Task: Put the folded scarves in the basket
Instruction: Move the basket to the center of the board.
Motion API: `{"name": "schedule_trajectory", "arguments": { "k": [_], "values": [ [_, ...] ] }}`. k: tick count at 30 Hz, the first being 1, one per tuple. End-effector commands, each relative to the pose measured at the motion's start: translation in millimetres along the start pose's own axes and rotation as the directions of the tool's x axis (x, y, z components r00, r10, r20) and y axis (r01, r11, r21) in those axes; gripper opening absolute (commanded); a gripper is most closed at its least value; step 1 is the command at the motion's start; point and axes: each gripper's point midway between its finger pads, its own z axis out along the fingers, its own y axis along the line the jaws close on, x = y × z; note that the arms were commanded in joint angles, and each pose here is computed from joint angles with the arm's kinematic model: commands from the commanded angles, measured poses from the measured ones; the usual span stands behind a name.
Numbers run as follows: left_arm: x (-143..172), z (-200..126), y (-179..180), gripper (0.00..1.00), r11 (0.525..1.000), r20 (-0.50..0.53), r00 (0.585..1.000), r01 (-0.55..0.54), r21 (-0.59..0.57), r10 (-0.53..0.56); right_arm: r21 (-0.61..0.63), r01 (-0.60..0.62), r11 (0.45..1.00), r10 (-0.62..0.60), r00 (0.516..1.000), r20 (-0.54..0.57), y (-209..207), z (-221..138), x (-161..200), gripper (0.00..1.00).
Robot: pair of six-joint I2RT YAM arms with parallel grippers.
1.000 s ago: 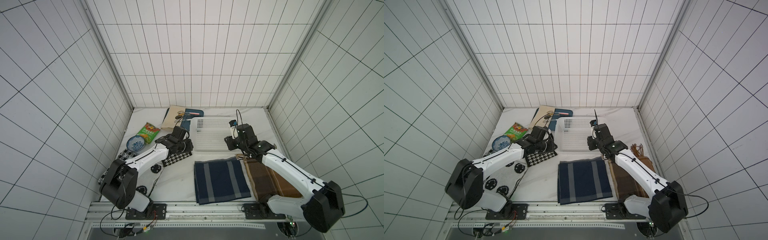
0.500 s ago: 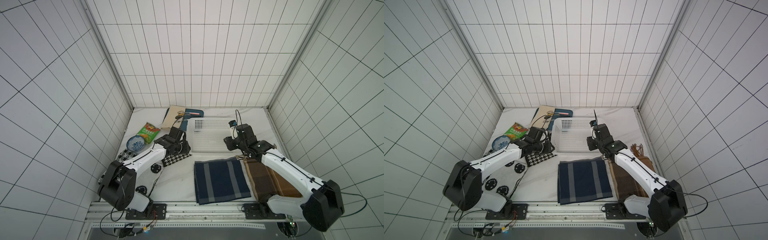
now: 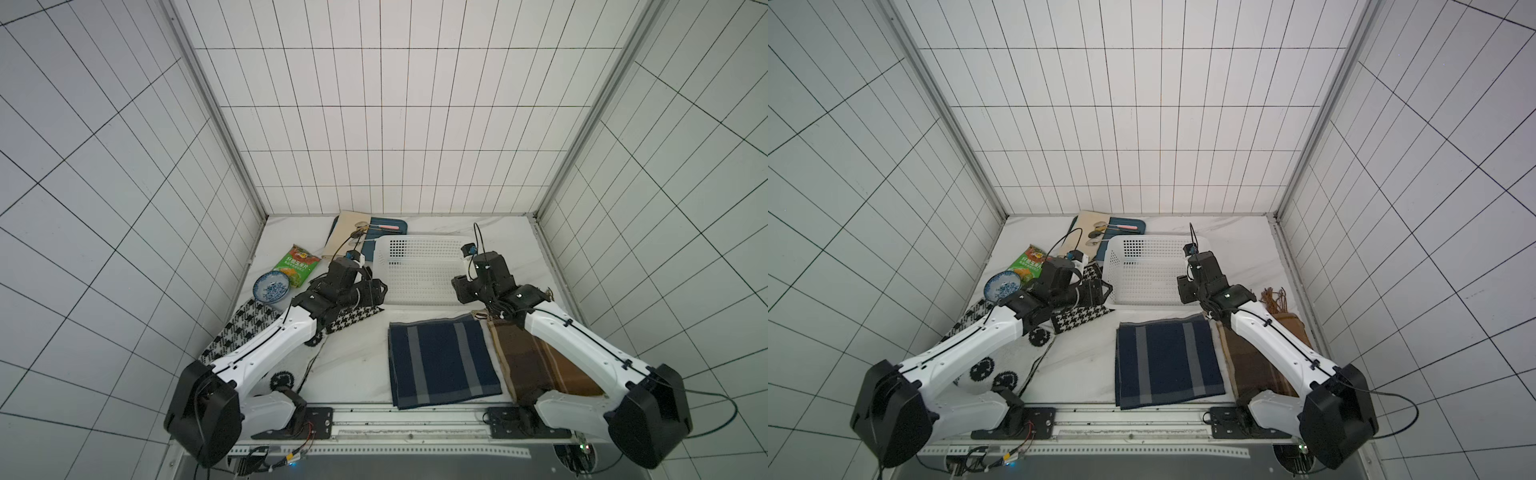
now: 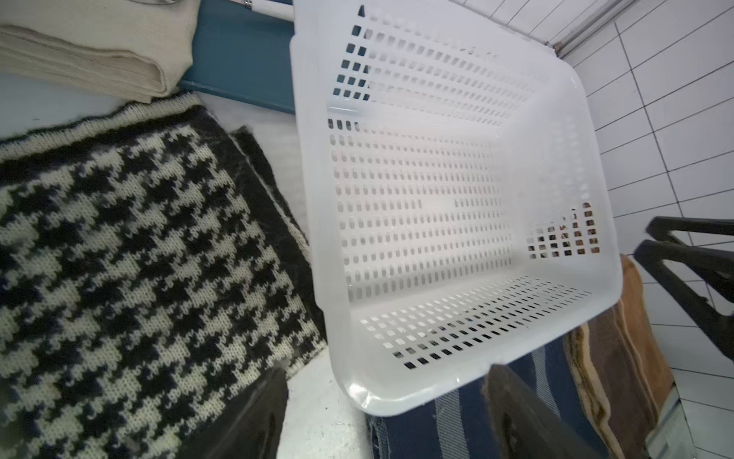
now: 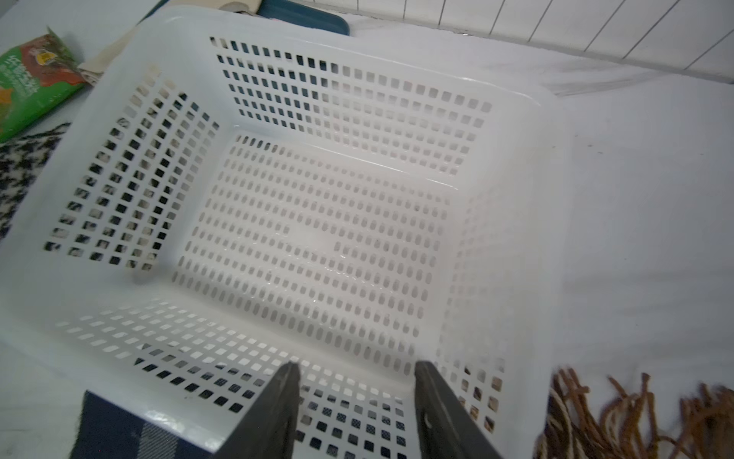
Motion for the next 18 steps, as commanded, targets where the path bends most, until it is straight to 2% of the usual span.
{"name": "schedule_trajectory", "arguments": {
  "k": [1, 4, 8, 11, 18],
  "values": [
    [-15.6, 18.4, 17.3, 0.82, 0.993, 0.008, 0.999, -0.036, -0.115, 0.037, 0.217, 0.014, 0.976, -0.006, 0.999, -0.040, -43.0, 8.4, 9.3, 0.51],
    [-33.8, 27.3, 20.1, 0.82, 0.982, -0.002, 0.998, -0.068, -0.177, 0.068, 0.268, 0.002, 0.963, 0.022, 0.996, -0.084, -60.9, 18.4, 13.6, 0.51],
    [-42.7, 33.3, 17.4, 0.79, 0.983, 0.021, 0.997, -0.071, -0.168, 0.075, 0.299, 0.010, 0.954, 0.029, 0.991, -0.128, -70.7, 26.7, 18.2, 0.52],
    [-40.3, 37.8, 20.5, 0.75, 0.984, 0.019, 0.997, -0.067, -0.167, 0.071, 0.312, -0.014, 0.950, 0.065, 0.986, -0.154, -79.8, 31.8, 25.8, 0.52],
    [-17.0, 65.0, 34.8, 0.64, 0.981, -0.114, 0.993, -0.059, -0.186, 0.039, 0.289, -0.051, 0.956, 0.102, 0.981, -0.166, -78.5, 24.5, 38.8, 0.49]
  ]
}}
